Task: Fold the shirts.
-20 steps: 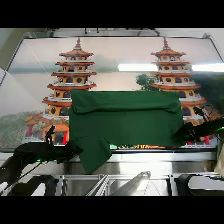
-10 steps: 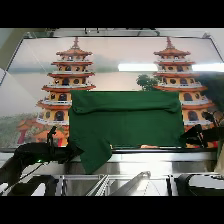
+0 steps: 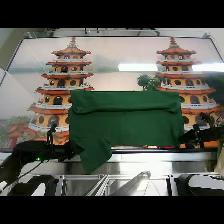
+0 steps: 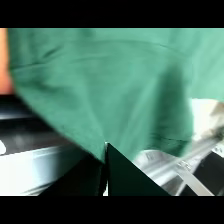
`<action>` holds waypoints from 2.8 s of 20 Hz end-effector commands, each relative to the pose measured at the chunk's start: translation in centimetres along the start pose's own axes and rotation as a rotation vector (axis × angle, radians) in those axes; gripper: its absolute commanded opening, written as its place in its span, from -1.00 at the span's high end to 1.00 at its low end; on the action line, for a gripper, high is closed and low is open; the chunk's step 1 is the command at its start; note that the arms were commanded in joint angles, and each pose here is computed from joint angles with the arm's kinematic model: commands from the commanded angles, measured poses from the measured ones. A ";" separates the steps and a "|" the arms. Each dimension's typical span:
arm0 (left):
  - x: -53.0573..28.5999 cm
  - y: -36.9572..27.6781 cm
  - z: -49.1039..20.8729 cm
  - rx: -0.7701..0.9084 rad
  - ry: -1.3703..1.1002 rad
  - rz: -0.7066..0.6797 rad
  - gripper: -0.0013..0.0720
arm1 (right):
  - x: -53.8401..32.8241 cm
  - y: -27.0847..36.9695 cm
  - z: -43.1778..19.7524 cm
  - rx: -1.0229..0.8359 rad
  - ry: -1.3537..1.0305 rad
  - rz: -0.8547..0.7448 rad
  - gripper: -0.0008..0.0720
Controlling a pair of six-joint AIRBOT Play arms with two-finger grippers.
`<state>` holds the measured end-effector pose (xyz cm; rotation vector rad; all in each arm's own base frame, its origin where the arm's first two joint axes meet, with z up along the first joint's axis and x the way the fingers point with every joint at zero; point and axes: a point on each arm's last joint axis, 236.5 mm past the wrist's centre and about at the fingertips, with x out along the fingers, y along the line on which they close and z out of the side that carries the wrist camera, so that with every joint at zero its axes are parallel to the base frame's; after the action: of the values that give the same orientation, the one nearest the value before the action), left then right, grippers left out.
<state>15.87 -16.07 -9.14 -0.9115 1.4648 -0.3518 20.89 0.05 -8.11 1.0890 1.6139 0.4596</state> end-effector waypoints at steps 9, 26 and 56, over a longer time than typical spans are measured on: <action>-9.2 -4.2 7.0 0.113 -0.039 -0.010 0.88 | -6.0 5.8 4.1 -0.134 -0.152 0.019 0.92; -6.8 -7.5 24.1 0.154 0.051 -0.017 0.88 | -3.1 5.4 18.8 -0.290 -0.560 0.060 0.92; -8.1 -14.9 23.6 0.347 0.147 -0.147 -0.01 | -1.1 4.1 20.5 -0.263 -0.355 -0.105 -0.51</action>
<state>42.35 -10.62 3.40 -0.7508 1.3925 -0.7301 41.30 -4.28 -10.22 0.8560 1.2125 0.3786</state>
